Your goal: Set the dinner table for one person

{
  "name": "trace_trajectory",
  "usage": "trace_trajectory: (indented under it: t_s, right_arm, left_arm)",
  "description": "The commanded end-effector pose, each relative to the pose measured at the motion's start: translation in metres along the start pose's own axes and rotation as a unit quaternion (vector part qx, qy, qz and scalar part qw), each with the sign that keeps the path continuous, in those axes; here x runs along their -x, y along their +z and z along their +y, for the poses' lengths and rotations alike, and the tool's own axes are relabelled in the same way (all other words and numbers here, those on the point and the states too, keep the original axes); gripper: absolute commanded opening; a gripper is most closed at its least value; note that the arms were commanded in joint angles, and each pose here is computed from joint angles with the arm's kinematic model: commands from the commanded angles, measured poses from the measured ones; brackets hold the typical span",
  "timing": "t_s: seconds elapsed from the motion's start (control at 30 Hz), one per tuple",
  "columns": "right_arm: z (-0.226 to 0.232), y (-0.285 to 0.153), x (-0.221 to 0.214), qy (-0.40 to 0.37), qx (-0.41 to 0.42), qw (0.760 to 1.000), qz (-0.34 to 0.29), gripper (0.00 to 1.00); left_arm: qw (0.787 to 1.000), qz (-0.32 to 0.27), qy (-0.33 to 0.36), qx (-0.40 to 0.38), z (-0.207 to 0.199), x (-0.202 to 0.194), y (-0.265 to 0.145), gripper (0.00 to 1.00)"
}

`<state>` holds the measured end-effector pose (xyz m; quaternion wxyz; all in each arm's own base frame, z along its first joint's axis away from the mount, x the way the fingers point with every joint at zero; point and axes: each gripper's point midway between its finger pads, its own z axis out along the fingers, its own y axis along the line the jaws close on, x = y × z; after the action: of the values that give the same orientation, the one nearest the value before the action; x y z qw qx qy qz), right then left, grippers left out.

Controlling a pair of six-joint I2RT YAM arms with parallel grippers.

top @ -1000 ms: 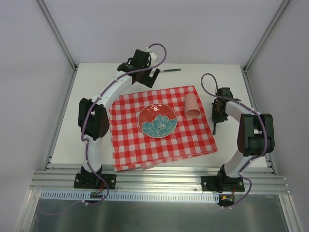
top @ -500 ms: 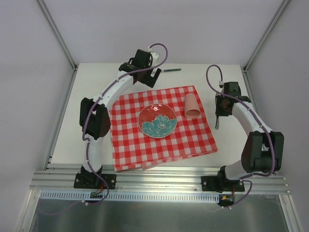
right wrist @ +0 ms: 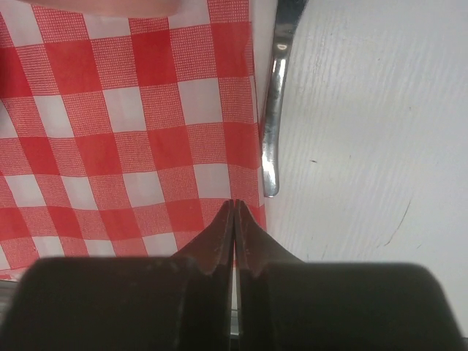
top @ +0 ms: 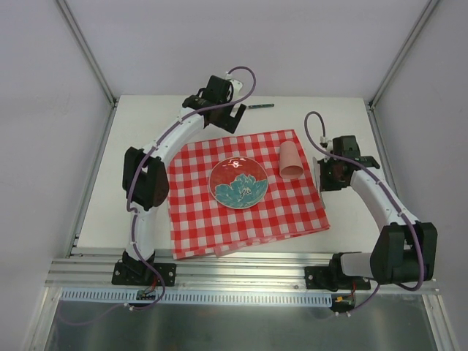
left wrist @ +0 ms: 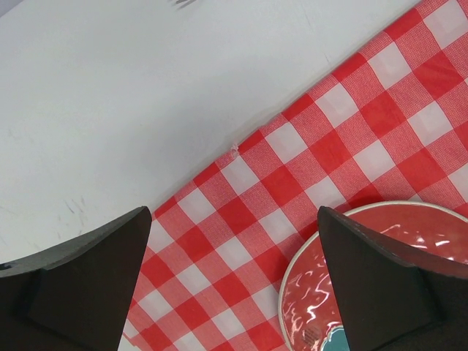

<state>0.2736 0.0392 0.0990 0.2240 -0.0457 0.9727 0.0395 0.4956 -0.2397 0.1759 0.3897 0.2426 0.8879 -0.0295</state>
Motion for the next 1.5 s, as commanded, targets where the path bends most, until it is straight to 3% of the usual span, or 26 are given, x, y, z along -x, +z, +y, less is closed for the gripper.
trace_trajectory:
  t_s: [0.0,0.03,0.2,0.27,0.47,0.87,1.1,1.33,1.47]
  right_arm:
    - [0.004,-0.001,-0.005,-0.008,0.009,1.0,0.006,0.0]
    - [0.004,0.004,-0.007,-0.005,0.009,1.0,0.013,0.0]
    - [0.001,0.028,-0.004,0.006,0.003,1.0,0.027,0.27]
    - [-0.005,0.042,-0.006,0.015,-0.005,0.999,0.042,0.28]
    - [-0.016,0.078,0.005,0.045,-0.017,0.996,0.075,0.25]
    - [-0.032,0.085,0.055,0.05,-0.033,0.998,0.031,0.21]
    - [-0.037,0.104,0.05,0.05,-0.039,0.997,0.052,0.21]
    - [-0.04,0.12,0.01,0.052,-0.053,0.991,0.115,0.21]
    - [-0.04,0.12,0.019,0.01,-0.068,0.995,0.072,0.09]
  left_arm:
    - [1.0,-0.021,-0.011,-0.003,-0.002,0.016,-0.005,0.99]
    - [1.0,-0.021,-0.011,-0.002,-0.001,0.016,-0.006,0.99]
    - [1.0,-0.019,-0.009,0.004,0.004,0.013,-0.01,0.99]
    - [1.0,-0.017,-0.008,0.009,0.008,0.011,-0.013,0.99]
    - [1.0,-0.013,0.0,0.016,0.009,0.007,-0.015,0.99]
    - [1.0,-0.009,0.008,0.017,0.006,0.004,-0.015,0.99]
    - [1.0,-0.012,0.012,0.017,0.002,0.006,-0.017,0.99]
    - [1.0,-0.014,0.014,0.021,0.004,0.006,-0.02,0.99]
    - [1.0,-0.015,0.011,0.019,0.002,0.007,-0.02,0.99]
